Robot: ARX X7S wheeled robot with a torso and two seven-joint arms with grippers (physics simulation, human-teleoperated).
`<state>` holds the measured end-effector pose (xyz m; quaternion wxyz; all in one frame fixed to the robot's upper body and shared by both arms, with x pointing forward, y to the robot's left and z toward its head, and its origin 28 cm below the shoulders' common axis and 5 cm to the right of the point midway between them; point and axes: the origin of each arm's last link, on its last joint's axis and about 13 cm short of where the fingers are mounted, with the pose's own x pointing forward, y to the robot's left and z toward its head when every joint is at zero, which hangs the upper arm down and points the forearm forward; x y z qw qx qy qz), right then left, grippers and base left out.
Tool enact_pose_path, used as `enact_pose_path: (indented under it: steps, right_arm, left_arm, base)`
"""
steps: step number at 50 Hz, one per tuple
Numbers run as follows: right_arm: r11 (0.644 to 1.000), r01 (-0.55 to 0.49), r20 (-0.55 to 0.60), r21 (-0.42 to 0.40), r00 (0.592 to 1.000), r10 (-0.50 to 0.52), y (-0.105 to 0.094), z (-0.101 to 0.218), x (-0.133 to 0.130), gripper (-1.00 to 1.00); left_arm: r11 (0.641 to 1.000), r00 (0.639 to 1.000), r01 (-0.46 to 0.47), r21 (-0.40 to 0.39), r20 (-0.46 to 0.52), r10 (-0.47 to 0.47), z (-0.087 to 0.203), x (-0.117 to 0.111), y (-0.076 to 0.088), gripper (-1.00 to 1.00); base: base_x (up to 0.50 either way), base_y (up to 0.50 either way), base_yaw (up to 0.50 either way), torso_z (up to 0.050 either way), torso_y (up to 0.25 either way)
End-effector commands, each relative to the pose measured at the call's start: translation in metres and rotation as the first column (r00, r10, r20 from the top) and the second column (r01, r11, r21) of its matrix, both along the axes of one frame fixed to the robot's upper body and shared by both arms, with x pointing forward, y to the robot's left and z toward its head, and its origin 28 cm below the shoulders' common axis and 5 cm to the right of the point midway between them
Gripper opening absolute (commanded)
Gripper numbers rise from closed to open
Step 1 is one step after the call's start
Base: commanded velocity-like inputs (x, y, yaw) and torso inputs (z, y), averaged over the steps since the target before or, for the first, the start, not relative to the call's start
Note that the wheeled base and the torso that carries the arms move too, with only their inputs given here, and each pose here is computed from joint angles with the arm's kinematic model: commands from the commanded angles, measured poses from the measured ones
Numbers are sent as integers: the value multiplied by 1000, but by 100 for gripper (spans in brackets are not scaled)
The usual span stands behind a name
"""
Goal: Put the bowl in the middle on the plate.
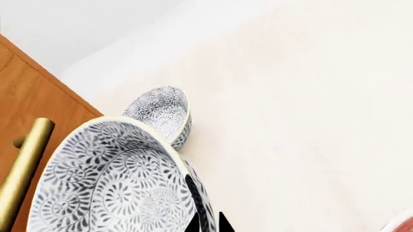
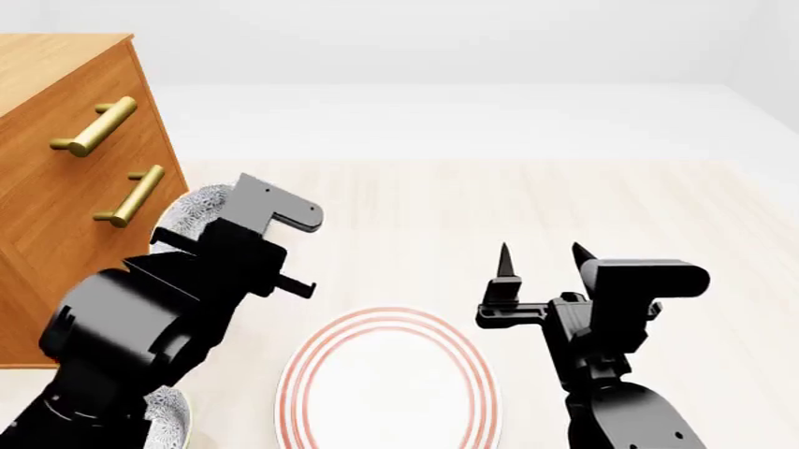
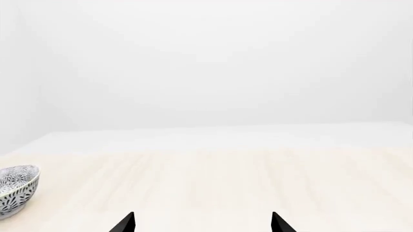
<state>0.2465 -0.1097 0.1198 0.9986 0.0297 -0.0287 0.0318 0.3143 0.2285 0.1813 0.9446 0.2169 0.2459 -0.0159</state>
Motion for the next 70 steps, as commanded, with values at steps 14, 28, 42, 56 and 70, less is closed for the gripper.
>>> enact_pose_path:
  steps: [14,28,42,56,70]
  right_arm:
    - [1000,14,6,4,1000,-14,-3,0,-2,100]
    - [1000,11,10,1,1000,-11,-2,2,-1,100]
    - [1000,10,13,-3,1000,-10,-2,5,-1,100]
    - [1000,13,8,0,1000,-13,-2,3,-2,100]
    - [1000,13,5,3,1000,-13,-2,1,-1,100]
  left_arm:
    - [805,839,533,259,-43,-542,-13,-67,-41,-100]
    - [644,702,694,323,-105,-704,-25,-98,-51,-100]
    - [577,647,736,355,-115,-754,-24,-106,-53,-100]
    - [536,612,761,366,-133,-779,-30,-105,-56,-100]
    - [515,593,779,358,-154,-790,-41,-101,-63,-100]
  base:
    - [0,0,0,0,0]
    - [0,0,0,0,1]
    - [0,0,0,0,0]
    - [0,0,0,0,1]
    - [0,0,0,0,0]
